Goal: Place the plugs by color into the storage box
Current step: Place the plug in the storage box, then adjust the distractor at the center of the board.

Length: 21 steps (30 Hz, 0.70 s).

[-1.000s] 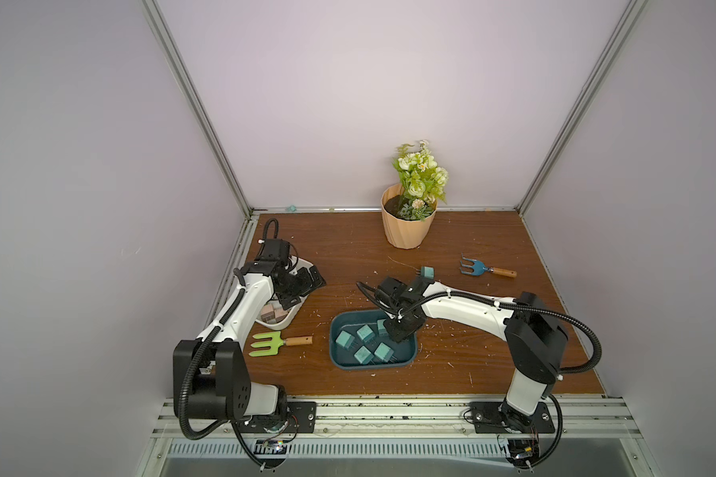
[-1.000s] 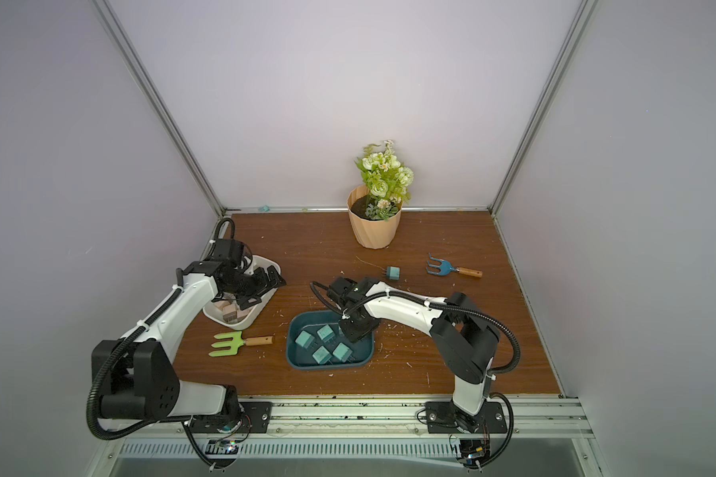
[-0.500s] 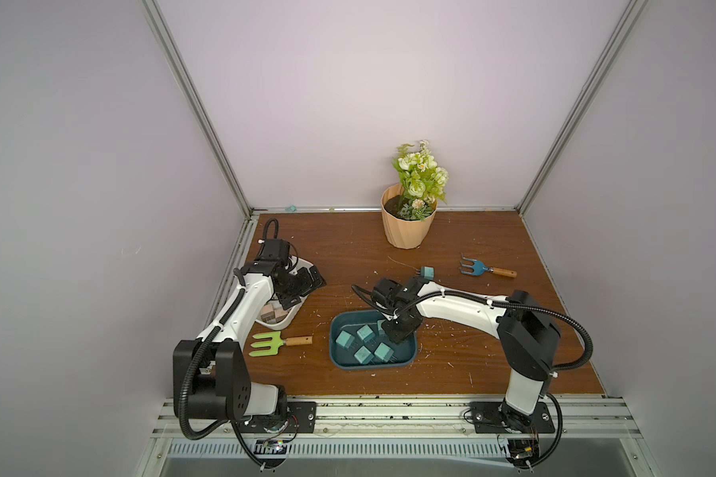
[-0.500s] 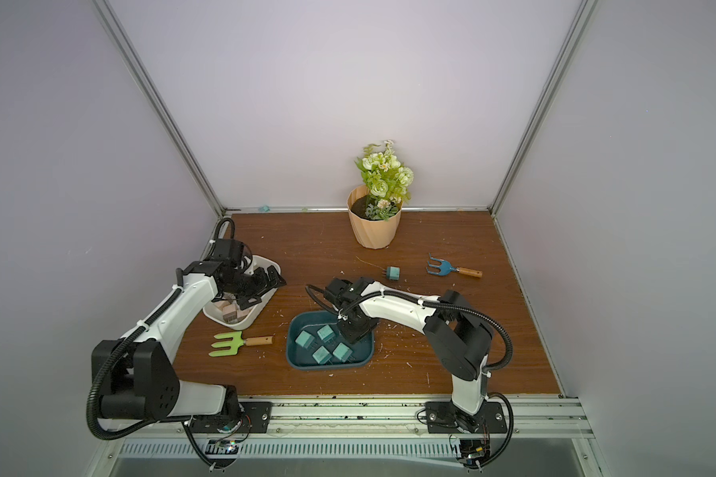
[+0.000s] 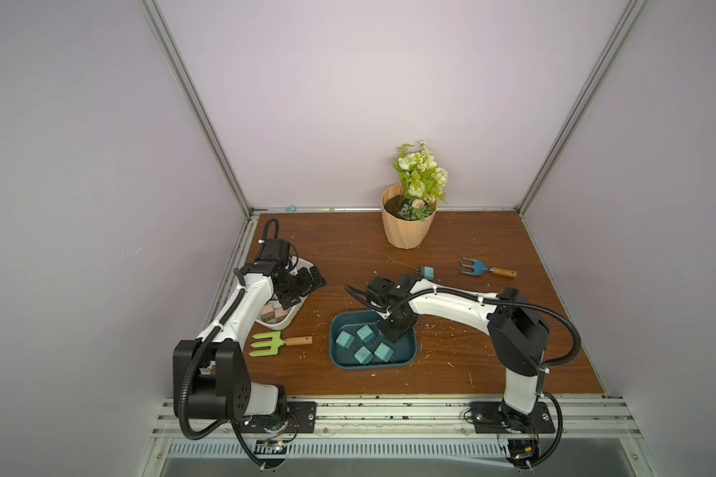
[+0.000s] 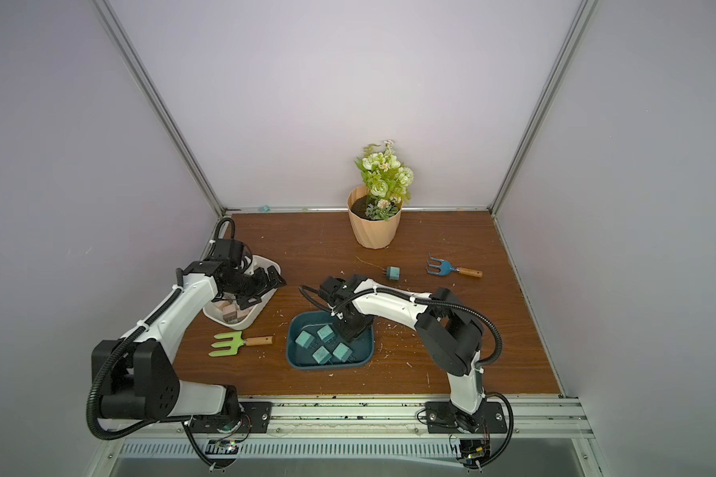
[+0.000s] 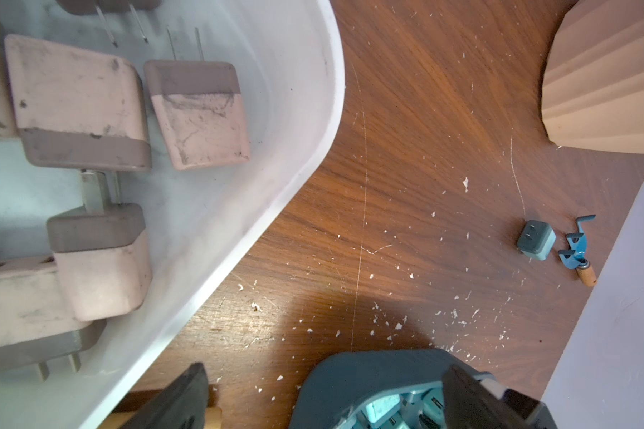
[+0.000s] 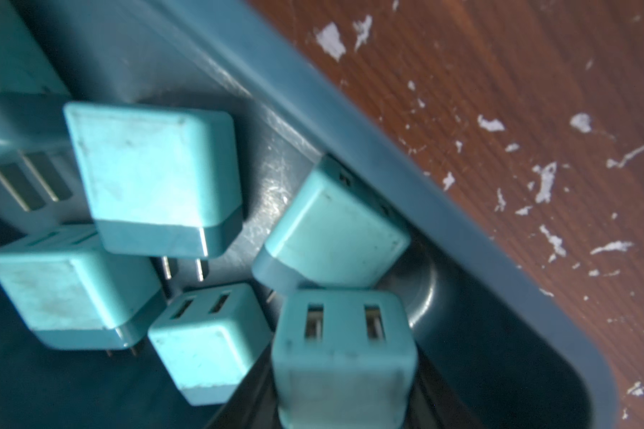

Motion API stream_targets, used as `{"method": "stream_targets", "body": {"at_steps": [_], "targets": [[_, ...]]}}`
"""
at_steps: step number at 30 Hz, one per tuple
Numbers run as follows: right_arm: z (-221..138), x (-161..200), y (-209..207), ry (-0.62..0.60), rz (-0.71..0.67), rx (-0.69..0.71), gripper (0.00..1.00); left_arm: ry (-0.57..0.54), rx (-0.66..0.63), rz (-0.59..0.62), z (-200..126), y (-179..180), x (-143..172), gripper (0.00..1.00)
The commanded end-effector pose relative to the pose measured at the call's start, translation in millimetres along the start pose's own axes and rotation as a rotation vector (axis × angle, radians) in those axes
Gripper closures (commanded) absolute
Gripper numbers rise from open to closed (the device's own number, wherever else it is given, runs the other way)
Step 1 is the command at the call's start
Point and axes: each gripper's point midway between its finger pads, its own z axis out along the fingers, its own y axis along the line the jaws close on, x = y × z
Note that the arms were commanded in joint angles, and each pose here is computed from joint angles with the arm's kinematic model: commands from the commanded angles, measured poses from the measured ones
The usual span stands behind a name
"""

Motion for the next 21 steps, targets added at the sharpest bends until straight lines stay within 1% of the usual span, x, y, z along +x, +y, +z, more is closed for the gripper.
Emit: {"method": "stream_targets", "body": {"at_steps": [1,8,11,14,18,21], "targets": [[1,0,3,0.019,-0.02,-0.002,0.45,-0.001,-0.007,-0.001,0,4,0,0.01],[-6,-4,5,0.011,-0.021,-0.012,0.33,-0.003,-0.005,-0.002,1,3,-3,0.01],[-22,-14,5,-0.022,-0.018,-0.007,0.3,-0.008,-0.004,-0.002,0,2,-5,0.01],[-52,-34,-3,-0.091,0.003,0.017,0.28,-0.009,-0.005,-0.005,0,1,-6,0.01],[-98,-64,-33,-0.197,0.073,0.039,0.23,-0.012,-0.003,-0.008,-1,0,-7,0.01],[-119,-77,-76,-0.248,0.165,0.063,0.18,-0.015,-0.002,-0.008,-2,-1,-8,0.01]]}}
